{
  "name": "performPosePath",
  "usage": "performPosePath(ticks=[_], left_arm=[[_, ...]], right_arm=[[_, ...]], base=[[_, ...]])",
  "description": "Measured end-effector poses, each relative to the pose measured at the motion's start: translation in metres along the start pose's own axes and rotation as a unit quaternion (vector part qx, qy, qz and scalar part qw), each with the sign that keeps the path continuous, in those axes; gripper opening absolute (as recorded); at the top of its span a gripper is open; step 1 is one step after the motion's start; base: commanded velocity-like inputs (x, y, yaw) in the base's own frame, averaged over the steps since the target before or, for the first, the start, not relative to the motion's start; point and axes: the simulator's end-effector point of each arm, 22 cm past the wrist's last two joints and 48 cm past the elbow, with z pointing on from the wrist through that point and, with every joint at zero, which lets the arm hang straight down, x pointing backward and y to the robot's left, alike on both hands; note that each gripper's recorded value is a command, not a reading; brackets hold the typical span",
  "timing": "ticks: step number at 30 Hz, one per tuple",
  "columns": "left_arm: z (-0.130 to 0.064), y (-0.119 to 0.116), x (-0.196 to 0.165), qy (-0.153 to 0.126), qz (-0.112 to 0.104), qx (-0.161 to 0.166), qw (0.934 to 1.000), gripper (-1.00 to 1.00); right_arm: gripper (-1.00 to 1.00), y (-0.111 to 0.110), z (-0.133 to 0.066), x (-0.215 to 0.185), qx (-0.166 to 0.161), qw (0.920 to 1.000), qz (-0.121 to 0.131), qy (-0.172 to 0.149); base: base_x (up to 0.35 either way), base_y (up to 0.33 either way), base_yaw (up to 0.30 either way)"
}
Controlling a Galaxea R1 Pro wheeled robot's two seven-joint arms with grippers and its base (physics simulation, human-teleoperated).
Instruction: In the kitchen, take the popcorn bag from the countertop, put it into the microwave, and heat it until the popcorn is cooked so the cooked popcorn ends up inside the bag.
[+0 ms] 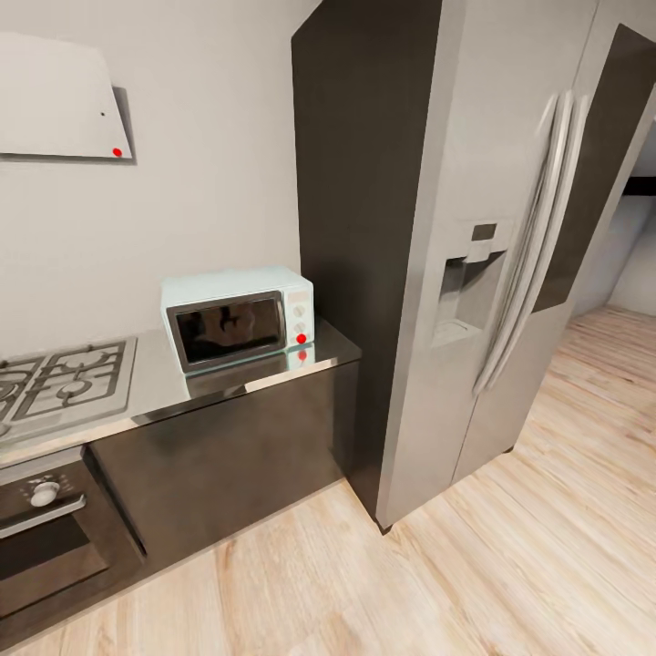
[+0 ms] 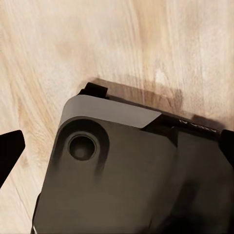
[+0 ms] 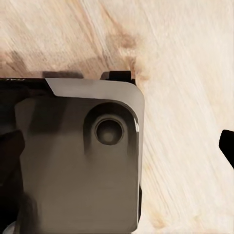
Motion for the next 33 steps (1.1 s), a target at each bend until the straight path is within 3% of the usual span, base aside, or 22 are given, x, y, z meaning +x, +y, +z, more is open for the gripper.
performPosePath(ticks=[7,33], left_arm=[[0.0,0.002,0.0,0.001,0.002,-0.001,1.0,1.0],[0.001,0.013,-0.006,-0.007,0.001,-0.008,0.9999,1.0]], right_arm=[[1.0,-0.004,0.0,0.009,0.007,0.9999,0.001,0.01],[1.0,-0.003,0.0,0.009,0.007,0.9999,0.0,0.008]], base=[[0.0,0.0,0.026],[0.0,0.0,0.257]])
